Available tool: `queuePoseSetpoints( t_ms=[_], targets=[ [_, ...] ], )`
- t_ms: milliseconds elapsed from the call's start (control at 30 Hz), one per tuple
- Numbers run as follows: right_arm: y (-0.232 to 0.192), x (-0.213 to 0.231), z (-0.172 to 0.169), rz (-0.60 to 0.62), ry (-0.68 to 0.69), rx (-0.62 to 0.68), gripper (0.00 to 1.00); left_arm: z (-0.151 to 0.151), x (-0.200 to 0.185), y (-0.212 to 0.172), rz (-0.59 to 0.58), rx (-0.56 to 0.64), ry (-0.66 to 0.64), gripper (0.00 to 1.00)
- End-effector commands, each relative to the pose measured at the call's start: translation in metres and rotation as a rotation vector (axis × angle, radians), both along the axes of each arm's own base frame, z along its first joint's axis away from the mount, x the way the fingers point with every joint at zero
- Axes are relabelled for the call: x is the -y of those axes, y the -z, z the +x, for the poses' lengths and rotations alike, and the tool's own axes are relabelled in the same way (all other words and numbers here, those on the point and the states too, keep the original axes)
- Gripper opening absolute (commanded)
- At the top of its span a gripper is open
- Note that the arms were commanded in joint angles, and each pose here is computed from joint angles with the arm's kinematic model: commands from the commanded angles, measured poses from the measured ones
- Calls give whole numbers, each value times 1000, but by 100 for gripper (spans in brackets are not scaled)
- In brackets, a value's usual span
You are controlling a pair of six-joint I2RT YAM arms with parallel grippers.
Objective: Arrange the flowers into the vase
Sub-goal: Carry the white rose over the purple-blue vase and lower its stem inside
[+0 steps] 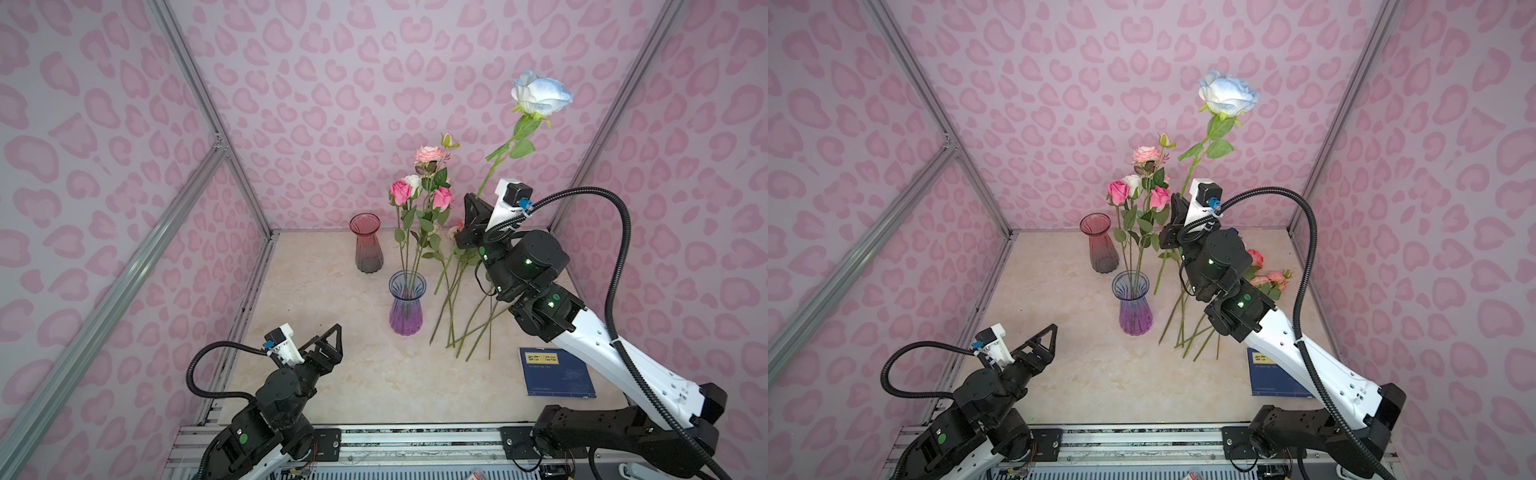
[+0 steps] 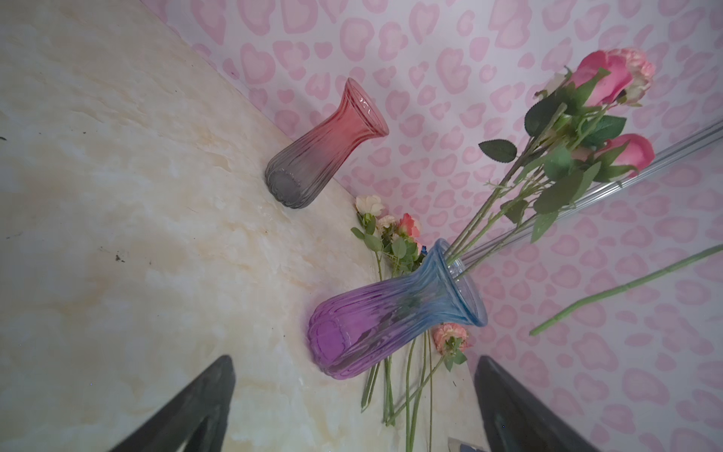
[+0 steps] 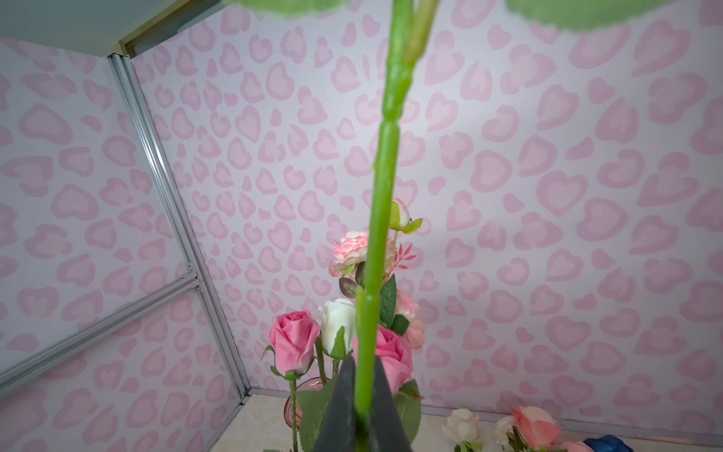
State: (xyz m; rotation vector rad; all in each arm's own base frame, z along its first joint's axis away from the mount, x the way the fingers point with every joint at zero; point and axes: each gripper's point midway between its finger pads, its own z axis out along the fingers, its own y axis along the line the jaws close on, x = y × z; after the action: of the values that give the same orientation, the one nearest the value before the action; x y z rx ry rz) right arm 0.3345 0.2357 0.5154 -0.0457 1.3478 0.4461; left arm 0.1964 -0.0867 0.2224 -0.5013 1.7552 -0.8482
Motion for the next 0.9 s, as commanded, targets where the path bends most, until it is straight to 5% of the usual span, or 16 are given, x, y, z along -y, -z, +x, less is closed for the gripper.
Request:
queuePoseSetpoints(
  t_ms=[0,267,467,867],
  targets=[
    [-16,-19,5,1,-27,67,0,1,11,-11,-5,9,48,96],
    [14,-58,24,-89,-68,30,0,3,23,-5,2,-10,87,96],
    [80,-76,36,-174,-83,-60,0,5,24,-4,-11,3,87,96],
    [160,-108,15,-277,-151,-168,4,9,30,2,9,-17,95,95]
  ],
)
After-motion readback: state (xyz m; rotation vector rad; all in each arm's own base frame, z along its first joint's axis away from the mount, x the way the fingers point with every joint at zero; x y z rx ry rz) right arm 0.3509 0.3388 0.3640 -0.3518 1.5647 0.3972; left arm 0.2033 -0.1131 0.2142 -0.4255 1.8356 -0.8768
